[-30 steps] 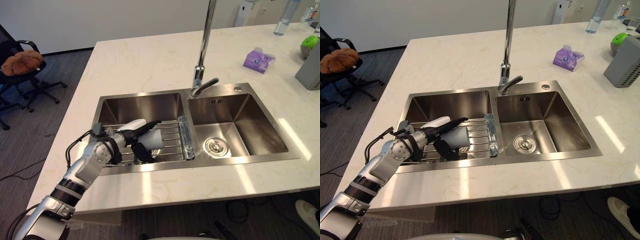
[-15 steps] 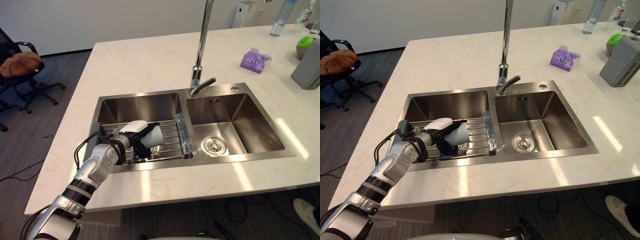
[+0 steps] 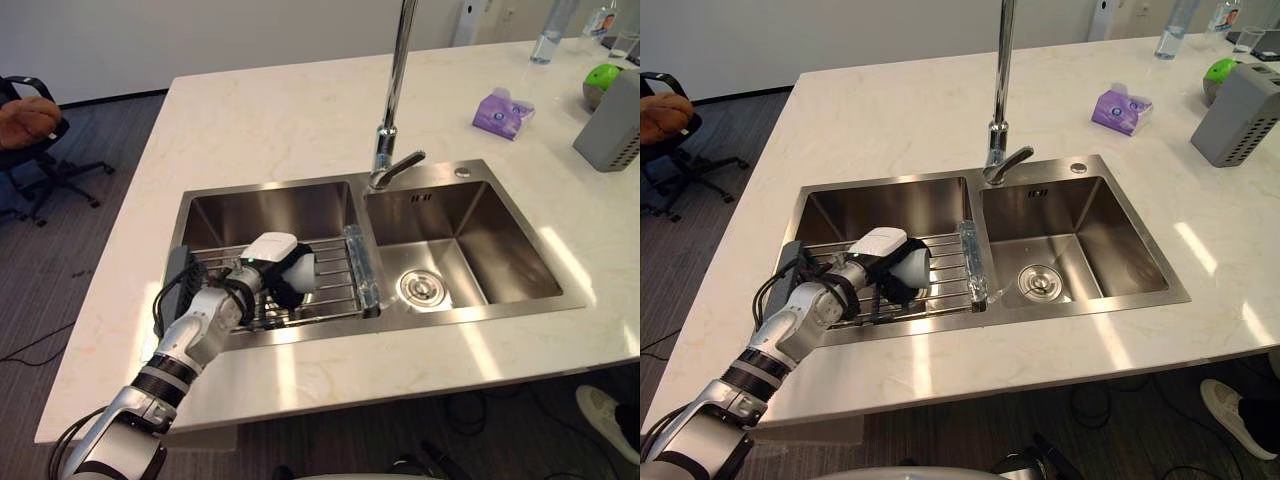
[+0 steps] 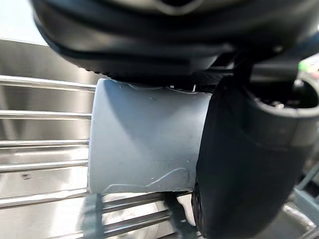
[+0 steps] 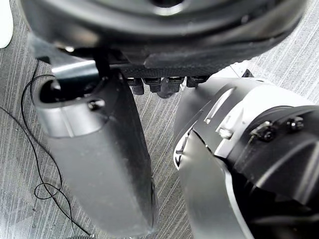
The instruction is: Walk over to the sink, pick up the cup, carry it to the dishwasher, place the cup inside the dishwasher, then close the dishwasher door
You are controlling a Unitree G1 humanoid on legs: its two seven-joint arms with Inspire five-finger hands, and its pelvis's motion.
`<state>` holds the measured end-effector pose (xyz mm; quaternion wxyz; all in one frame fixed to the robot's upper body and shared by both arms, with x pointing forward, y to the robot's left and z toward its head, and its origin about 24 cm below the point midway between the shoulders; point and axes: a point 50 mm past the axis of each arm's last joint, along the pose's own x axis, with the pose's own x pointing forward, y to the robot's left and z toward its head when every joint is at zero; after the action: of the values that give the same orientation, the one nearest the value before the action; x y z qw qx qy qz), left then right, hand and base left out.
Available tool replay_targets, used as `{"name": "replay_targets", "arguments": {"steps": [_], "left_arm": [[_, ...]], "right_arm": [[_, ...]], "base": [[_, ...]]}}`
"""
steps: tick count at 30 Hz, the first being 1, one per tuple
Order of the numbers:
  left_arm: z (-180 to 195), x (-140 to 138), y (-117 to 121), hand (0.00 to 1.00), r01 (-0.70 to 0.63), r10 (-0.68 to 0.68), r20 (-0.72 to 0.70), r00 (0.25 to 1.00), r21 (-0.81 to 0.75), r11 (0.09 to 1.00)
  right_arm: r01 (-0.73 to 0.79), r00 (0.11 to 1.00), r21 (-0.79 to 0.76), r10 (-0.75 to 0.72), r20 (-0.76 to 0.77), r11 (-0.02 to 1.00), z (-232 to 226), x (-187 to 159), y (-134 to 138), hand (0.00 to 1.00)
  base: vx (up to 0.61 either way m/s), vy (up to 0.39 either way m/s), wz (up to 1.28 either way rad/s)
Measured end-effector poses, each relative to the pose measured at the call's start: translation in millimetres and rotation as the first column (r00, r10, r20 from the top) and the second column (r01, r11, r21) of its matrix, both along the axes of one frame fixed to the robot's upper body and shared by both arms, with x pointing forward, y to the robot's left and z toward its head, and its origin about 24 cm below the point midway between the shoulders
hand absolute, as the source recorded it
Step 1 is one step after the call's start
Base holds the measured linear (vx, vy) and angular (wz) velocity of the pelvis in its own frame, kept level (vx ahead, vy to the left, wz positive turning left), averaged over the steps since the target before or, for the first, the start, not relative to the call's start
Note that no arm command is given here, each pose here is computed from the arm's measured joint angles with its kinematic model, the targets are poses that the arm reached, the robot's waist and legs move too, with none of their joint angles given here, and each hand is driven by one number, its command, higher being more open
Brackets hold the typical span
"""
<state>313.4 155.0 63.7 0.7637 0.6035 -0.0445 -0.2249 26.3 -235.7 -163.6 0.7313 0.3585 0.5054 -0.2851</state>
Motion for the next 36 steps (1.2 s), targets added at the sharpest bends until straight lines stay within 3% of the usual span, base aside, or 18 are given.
{"name": "replay_targets", "arguments": {"steps": [5, 8, 13, 17, 22, 24, 28, 31, 36], "left_arm": [[0, -14, 6, 0.00, 0.032, -0.024, 0.051, 0.998, -0.167, 0.985], [2, -35, 18, 0.00, 0.043, -0.030, 0.048, 0.998, -0.310, 0.950], [7, -63, 29, 0.00, -0.042, -0.021, -0.084, 0.996, -0.675, 0.736], [32, -64, 27, 0.00, 0.000, -0.021, -0.014, 1.000, -0.833, 0.553], [58, -64, 25, 0.00, 0.110, -0.002, 0.123, 0.992, -0.881, 0.459], [69, -62, 36, 0.00, 0.123, 0.092, 0.174, 0.980, -0.906, 0.404], [79, -61, 62, 0.00, 0.117, 0.250, 0.192, 0.949, -0.951, 0.286], [85, -67, 82, 0.00, 0.176, 0.318, 0.231, 0.919, -0.965, 0.193], [101, -79, 92, 0.00, 0.297, 0.294, 0.333, 0.896, -0.941, 0.159]], "right_arm": [[-0.020, 1.000, -0.018, 0.020, 0.014, 1.000, 1, 7, 0, 1.00], [0.015, 1.000, -0.018, -0.015, 0.013, 1.000, 2, 8, -1, 1.00], [0.068, 0.998, -0.029, -0.067, 0.011, 0.997, 2, -2, -7, 1.00], [0.163, 0.986, -0.044, -0.161, 0.031, 0.986, 3, -16, -15, 1.00], [0.186, 0.982, -0.026, -0.186, 0.007, 0.982, 2, -36, -12, 1.00], [0.201, 0.979, 0.009, -0.201, 0.032, 0.980, 0, -34, -5, 1.00], [0.179, 0.980, -0.006, -0.178, 0.094, 0.984, 4, -9, -17, 1.00], [0.224, 0.968, -0.030, -0.219, 0.121, 0.974, 5, -13, -18, 1.00], [0.267, 0.963, -0.012, -0.267, 0.031, 0.964, 0, -39, -2, 1.00]], "base": [[0.00, 0.000, 0.00], [0.00, 0.000, -0.02], [0.00, -0.003, 0.04], [0.02, 0.012, 0.37], [0.12, -0.011, 1.01], [0.12, -0.164, 1.03], [0.04, -0.136, 0.62], [-0.03, -0.141, 0.72], [-0.10, -0.042, 0.96]]}}
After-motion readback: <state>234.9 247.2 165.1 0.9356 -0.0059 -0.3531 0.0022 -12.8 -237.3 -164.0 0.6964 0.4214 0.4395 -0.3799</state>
